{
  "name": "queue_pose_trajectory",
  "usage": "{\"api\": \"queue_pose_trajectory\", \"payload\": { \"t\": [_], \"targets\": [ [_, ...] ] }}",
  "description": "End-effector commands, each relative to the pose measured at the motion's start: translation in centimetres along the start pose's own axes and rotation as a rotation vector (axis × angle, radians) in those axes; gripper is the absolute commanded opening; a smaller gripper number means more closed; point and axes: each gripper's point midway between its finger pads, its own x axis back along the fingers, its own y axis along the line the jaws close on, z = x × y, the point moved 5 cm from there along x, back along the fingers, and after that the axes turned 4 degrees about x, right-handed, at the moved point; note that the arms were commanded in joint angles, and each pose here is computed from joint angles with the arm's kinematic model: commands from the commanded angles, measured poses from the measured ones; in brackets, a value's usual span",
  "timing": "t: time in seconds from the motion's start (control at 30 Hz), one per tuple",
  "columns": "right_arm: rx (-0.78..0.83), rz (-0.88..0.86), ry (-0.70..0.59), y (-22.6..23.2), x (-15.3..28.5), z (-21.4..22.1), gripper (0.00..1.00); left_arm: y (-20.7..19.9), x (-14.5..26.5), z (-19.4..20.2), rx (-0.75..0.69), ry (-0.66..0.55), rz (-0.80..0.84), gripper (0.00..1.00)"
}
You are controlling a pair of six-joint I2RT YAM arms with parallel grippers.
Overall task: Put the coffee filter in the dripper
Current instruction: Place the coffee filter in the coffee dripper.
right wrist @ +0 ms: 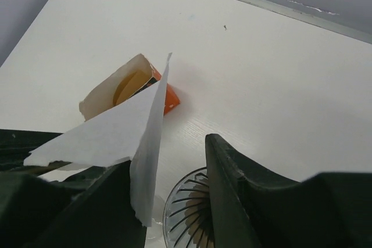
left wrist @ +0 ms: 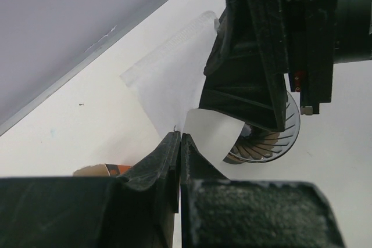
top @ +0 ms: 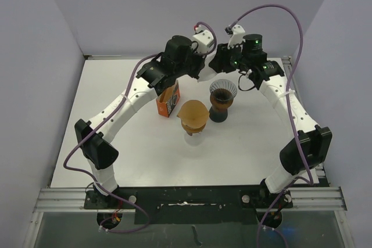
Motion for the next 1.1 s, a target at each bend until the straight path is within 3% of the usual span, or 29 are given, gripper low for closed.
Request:
{"api": "queue_pose_trajectory", "payload": {
  "t": [0.0, 0.17, 0.27, 0.63, 0.87, 1.07],
  "targets": [
    [0.017, -0.029, -0.08, 0.9, 0.5, -2.6, 0.37, -0.2, 0.2, -2.5, -0.06, -0.093, -0.065, 0.0],
    [0.011, -0.029, -0.079, 1.0, 0.6, -2.7, 0.2, -0.4, 0.0, -2.4, -0.11, -0.088, -0.131, 0.0],
    [0.006, -0.024, -0.076, 0.9, 0.6, -2.7, 0.16, -0.1, 0.0, -2.3, -0.12, -0.087, -0.162, 0.0],
    [0.002, 0.032, -0.052, 0.0, 0.1, -1.9, 0.17, 0.9, 0.5, -2.8, -0.136, -0.103, -0.249, 0.0],
    [0.012, 0.082, -0.035, -0.7, 0.0, -1.5, 0.28, 1.0, 0.6, -2.9, -0.134, -0.101, -0.252, 0.0],
    [0.044, 0.136, -0.027, -1.1, 0.1, -1.4, 0.32, 0.9, 0.7, -2.9, -0.13, -0.1, -0.25, 0.0]
  ]
}}
